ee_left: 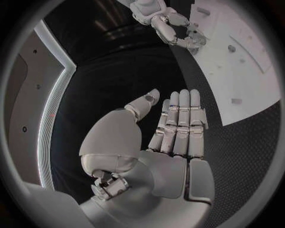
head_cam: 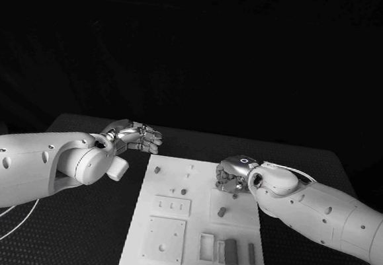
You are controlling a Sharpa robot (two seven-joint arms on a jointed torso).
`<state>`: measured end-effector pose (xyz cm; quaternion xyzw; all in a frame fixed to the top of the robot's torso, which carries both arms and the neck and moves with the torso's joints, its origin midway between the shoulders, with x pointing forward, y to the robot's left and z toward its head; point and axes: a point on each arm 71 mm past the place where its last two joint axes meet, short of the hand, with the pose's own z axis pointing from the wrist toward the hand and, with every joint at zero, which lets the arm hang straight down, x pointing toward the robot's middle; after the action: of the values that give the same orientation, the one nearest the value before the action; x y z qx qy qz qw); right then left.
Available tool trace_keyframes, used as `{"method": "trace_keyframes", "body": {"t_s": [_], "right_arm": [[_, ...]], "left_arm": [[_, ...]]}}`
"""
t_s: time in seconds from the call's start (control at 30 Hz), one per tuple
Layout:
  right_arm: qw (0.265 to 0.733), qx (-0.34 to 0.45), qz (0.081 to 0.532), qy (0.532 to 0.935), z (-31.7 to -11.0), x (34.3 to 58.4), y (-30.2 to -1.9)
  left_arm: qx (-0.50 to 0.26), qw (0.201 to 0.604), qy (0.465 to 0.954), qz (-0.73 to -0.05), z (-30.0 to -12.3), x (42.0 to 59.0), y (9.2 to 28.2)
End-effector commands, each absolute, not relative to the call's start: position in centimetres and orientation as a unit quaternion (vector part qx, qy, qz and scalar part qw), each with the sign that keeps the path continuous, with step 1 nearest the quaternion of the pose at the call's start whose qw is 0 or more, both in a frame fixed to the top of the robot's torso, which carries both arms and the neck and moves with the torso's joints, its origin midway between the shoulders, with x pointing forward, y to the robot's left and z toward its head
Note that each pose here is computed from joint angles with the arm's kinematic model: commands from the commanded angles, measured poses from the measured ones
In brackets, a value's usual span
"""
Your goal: Assemble the parts on the task board
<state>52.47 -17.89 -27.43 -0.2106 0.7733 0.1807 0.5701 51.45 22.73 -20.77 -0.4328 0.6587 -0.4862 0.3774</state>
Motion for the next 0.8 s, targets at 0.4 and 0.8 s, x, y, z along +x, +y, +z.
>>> {"method": "trace_keyframes", "body": {"t_s": [0.4, 0.8], "right_arm": [[0.569, -0.229, 0.154, 0.775, -28.16, 52.59, -17.83], [0.569, -0.237, 0.148, 0.773, -28.41, 52.46, -17.70]], "left_arm": [[-0.425, 0.368, 0.661, -0.496, -20.61, 51.25, 22.43], [-0.424, 0.368, 0.663, -0.495, -20.63, 51.31, 22.48]]}}
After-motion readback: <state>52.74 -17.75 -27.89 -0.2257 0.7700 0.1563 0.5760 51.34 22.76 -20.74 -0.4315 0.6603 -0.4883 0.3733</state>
